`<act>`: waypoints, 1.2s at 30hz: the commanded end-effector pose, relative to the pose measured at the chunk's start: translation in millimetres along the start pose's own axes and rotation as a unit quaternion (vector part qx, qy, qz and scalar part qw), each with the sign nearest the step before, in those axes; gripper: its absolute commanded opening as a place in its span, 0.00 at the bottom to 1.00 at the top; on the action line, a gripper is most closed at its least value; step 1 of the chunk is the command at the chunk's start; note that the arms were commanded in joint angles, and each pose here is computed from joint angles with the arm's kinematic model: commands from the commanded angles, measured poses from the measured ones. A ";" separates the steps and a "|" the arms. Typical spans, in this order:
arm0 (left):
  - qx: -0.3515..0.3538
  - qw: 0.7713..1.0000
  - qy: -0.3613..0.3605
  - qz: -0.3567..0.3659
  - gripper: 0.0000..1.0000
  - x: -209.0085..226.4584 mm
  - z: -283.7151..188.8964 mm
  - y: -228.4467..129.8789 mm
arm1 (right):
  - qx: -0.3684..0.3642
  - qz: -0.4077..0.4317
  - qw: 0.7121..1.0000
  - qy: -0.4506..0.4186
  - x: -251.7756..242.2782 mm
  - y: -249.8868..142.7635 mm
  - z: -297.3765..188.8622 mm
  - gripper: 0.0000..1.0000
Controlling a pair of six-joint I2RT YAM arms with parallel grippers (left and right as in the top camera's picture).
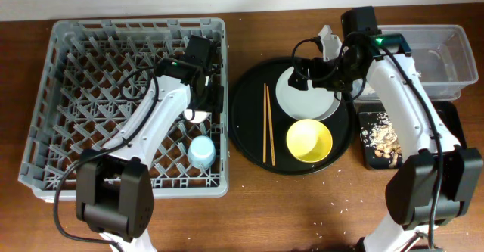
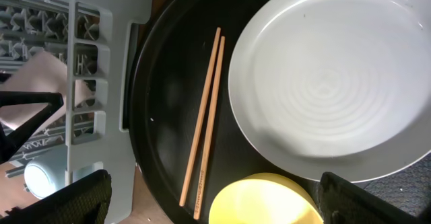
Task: Sort waste into correct bins and load items into the dishwasher rack
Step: 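Lower the pink cup into the rack with the left gripper and release, then reach the left gripper to the yellow bowl and grasp its rim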
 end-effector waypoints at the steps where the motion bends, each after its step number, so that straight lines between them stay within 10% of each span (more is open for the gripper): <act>1: 0.011 1.000 -0.012 0.004 0.82 -4.3 3.8 -2.8 | -0.003 -0.007 1.000 -0.005 -0.6 1.5 -2.9 0.99; 12: -0.026 0.998 -0.050 0.006 0.77 -23.5 -42.8 28.3 | -0.005 -0.007 1.000 -0.006 -0.9 2.5 -3.4 0.94; 24: -0.060 0.981 -0.179 0.049 0.78 -141.5 -45.4 25.3 | -0.107 0.032 0.993 -0.037 -13.9 14.4 -90.5 0.86; 36: 0.044 0.973 -0.205 0.095 0.73 -197.5 -18.9 -47.6 | -0.092 0.065 0.988 -0.108 -36.8 -10.0 -115.9 0.87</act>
Point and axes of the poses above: each gripper's point midway between its finger pads, its own z axis out along the fingers, its own x axis along the line the jaws close on, y = z × x, the point moved 1 cm from there along -z, back along the fingers, and after that the axes turned 9 degrees about -z, right-handed, at the moved point
